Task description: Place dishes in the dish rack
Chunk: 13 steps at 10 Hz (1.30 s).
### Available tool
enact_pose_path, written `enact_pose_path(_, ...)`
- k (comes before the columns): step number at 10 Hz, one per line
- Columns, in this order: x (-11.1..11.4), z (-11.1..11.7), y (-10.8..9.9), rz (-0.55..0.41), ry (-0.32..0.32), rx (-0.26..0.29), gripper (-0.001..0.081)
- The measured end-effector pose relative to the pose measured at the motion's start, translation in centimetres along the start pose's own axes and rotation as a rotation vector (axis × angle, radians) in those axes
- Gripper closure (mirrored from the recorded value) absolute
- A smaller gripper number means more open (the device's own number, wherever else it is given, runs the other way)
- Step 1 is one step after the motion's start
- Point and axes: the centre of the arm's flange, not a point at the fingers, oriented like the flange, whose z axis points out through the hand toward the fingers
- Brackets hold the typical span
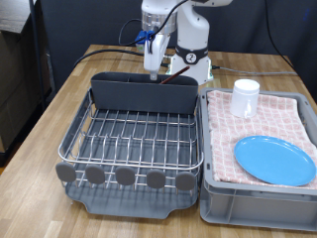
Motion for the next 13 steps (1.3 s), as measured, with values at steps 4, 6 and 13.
enact_pose_path(4, -2.0, -4.3, 1.5, -0.021, 0.003, 0.019, 0.0003)
enact_pose_path(6, -4.2, -6.5, 2.5, -0.169, -0.006, 0.024, 0.0003)
enact_pose_path(13, -10.3, -7.5, 3.7, -0.579, -0.061, 0.094, 0.0003)
